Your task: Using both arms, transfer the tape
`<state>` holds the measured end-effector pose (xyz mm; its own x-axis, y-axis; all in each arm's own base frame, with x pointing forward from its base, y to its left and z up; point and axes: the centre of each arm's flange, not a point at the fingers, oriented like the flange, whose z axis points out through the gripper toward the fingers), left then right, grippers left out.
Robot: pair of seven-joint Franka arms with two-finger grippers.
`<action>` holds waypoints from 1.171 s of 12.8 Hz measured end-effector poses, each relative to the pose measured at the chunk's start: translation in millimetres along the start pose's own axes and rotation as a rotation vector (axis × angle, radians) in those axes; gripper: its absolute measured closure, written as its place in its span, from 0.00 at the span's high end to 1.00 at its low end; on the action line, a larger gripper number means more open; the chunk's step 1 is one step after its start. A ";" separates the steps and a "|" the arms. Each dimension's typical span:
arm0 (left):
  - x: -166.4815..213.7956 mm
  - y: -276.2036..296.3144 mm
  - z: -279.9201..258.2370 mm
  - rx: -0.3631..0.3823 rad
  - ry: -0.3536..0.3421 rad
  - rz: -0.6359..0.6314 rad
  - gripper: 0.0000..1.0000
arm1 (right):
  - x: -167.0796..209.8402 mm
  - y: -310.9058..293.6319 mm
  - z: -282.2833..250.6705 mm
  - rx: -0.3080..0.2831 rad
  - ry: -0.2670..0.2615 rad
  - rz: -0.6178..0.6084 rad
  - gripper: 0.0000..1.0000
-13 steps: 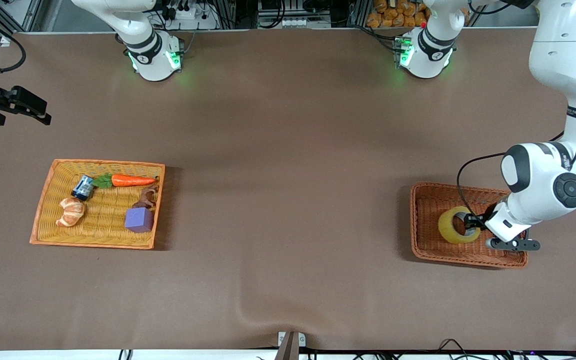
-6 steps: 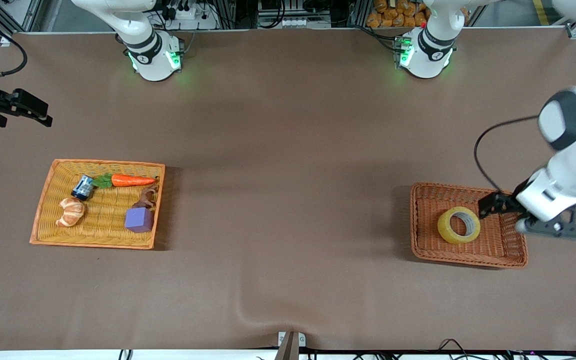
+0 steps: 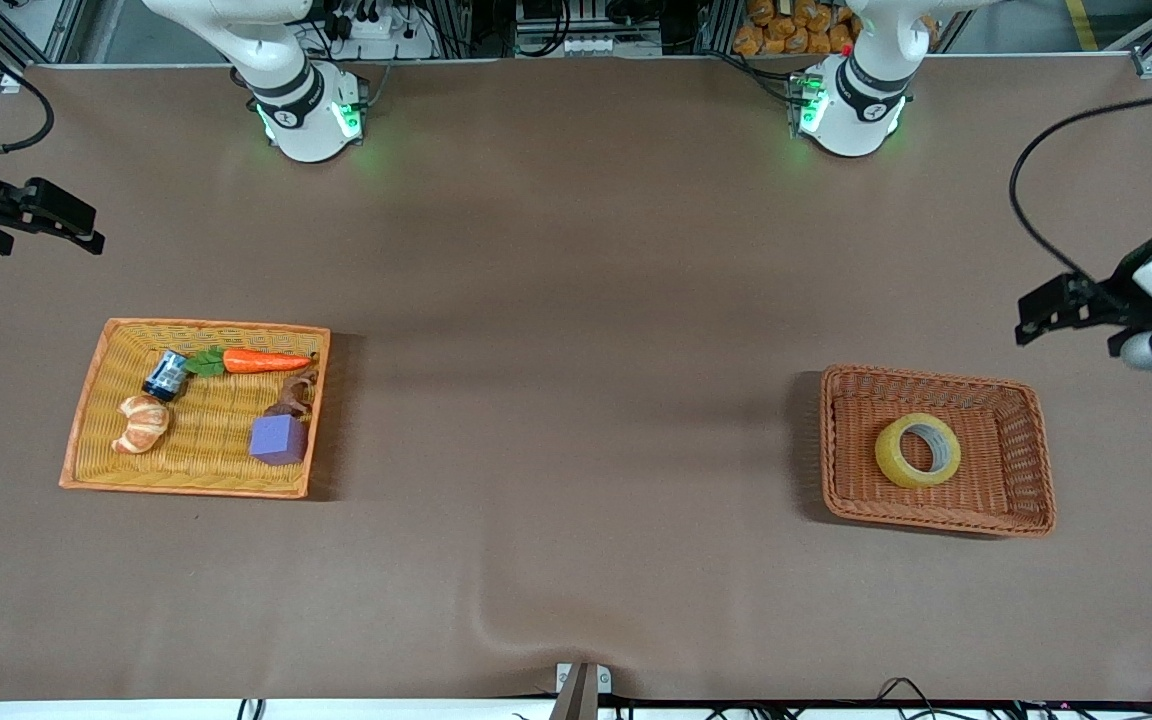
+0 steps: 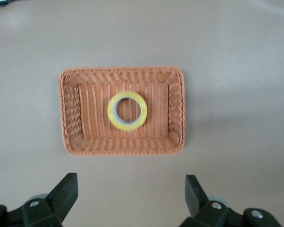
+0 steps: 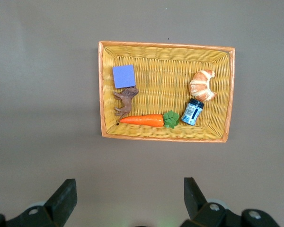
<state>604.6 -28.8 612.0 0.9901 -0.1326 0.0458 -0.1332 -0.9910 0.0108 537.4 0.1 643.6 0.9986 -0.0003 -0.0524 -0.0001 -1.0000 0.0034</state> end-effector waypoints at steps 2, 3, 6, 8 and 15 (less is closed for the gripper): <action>-11.5 4.8 -21.1 0.004 0.004 0.005 1.00 | 0.2 0.0 0.0 0.000 0.000 0.000 1.00; -17.1 9.5 -29.3 0.006 0.006 0.011 1.00 | 0.3 0.0 0.0 0.000 0.000 0.000 1.00; -27.7 24.4 -40.6 0.006 -0.008 0.033 1.00 | 0.5 0.1 0.5 0.000 -0.001 0.001 1.00; -29.6 35.9 -41.0 0.005 -0.017 0.050 1.00 | 0.6 0.1 0.6 0.000 -0.001 0.001 1.00; -44.8 58.6 -30.2 0.018 -0.045 0.059 1.00 | 0.7 0.1 0.7 0.000 -0.001 0.001 1.00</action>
<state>551.1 -80.4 640.8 0.9815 -0.1914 0.0006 -0.1914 -0.9815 -0.0084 538.1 0.0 642.9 0.9986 -0.0010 -0.0537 -0.0008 -1.0000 0.0033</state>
